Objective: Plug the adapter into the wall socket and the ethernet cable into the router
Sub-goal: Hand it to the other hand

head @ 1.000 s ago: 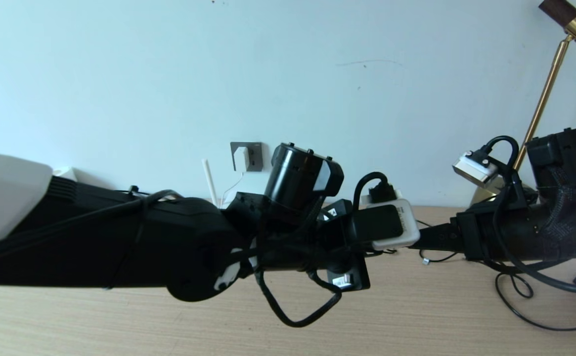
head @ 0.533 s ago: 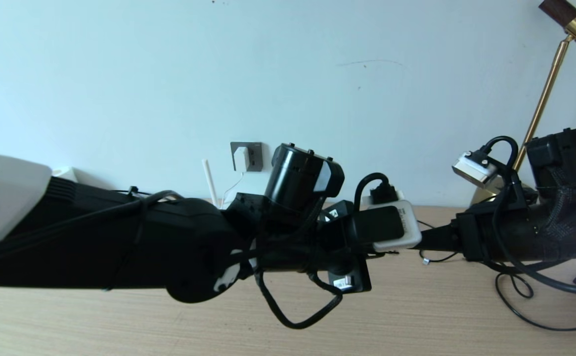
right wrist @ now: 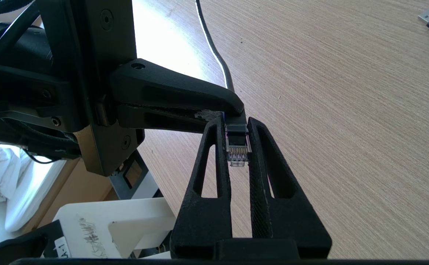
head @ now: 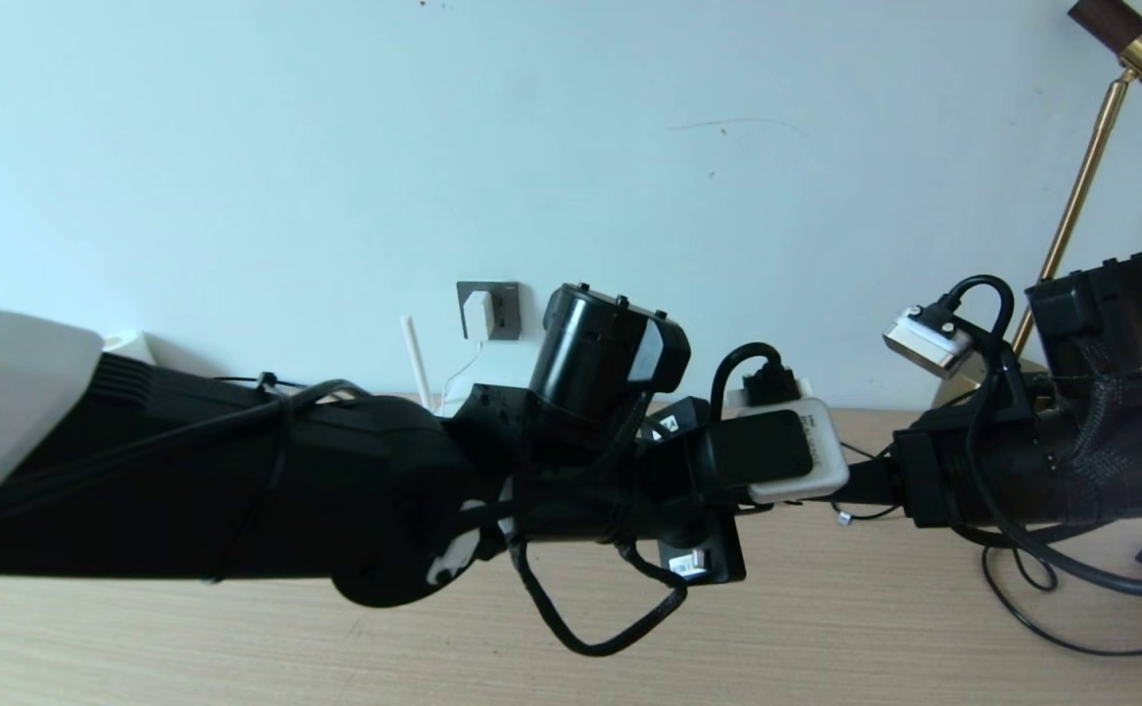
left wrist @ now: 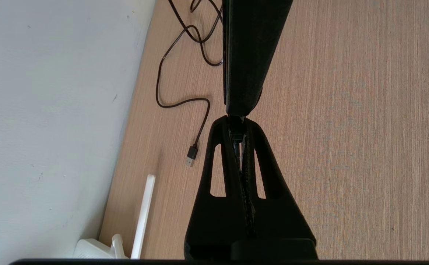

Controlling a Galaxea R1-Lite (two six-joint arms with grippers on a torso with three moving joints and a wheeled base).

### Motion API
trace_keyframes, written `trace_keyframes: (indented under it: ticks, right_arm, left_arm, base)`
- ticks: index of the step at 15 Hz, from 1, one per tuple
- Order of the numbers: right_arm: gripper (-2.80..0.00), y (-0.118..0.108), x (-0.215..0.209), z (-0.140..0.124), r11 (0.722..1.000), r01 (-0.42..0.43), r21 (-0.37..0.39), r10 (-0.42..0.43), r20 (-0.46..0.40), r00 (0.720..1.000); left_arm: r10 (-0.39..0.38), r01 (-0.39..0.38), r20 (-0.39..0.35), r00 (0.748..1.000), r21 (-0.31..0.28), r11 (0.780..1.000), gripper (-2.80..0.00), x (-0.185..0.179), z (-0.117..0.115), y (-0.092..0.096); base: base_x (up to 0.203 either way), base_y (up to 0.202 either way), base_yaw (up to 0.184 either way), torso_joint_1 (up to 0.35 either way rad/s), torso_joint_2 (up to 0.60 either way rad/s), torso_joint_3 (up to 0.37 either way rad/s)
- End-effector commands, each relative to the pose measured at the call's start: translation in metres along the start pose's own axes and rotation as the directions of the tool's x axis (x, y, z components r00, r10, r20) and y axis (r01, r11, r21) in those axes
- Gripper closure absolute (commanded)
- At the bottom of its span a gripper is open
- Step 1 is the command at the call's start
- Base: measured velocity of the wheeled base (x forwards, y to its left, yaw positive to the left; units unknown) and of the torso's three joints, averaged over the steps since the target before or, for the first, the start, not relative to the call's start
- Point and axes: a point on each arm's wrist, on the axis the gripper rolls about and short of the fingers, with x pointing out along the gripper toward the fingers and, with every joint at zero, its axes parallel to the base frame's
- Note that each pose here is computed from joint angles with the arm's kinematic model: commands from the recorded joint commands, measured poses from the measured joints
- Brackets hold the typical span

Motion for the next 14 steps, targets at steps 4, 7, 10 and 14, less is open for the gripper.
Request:
trace_keyframes:
  ticks: [4,7,10,14]
  right_arm:
    - [0.0,-0.0008,0.0007,-0.0025,1.0,-0.003,0.005,0.003,-0.01,1.0]
    - [0.0,-0.001,0.0012,-0.0036,1.0,-0.004,0.005,0.004,-0.013,1.0]
    - [0.0,-0.0015,0.0011,-0.004,1.0,-0.002,0.007,0.002,-0.014,1.0]
    - [0.0,-0.0015,0.0006,-0.0051,1.0,0.0,0.01,0.0,-0.015,1.0]
  left_arm:
    - [-0.001,0.001,0.0,1.0,0.004,1.0,0.0,0.0012,-0.001,-0.0008]
    - [0.018,-0.018,0.021,1.0,0.006,1.0,0.0,0.0012,0.0012,0.0015]
    - [0.014,-0.014,0.017,1.0,0.003,1.0,-2.8,0.0002,0.0008,0.0008]
    - [0.0,0.0,0.024,1.0,0.0,1.0,-2.8,0.0011,0.0018,-0.0033]
  base:
    - [0.0,0.0,0.0,0.0,0.0,0.0]
    - [0.0,0.0,0.0,0.0,0.0,0.0]
    - [0.0,0.0,0.0,0.0,0.0,0.0]
    - [0.0,0.0,0.0,0.0,0.0,0.0]
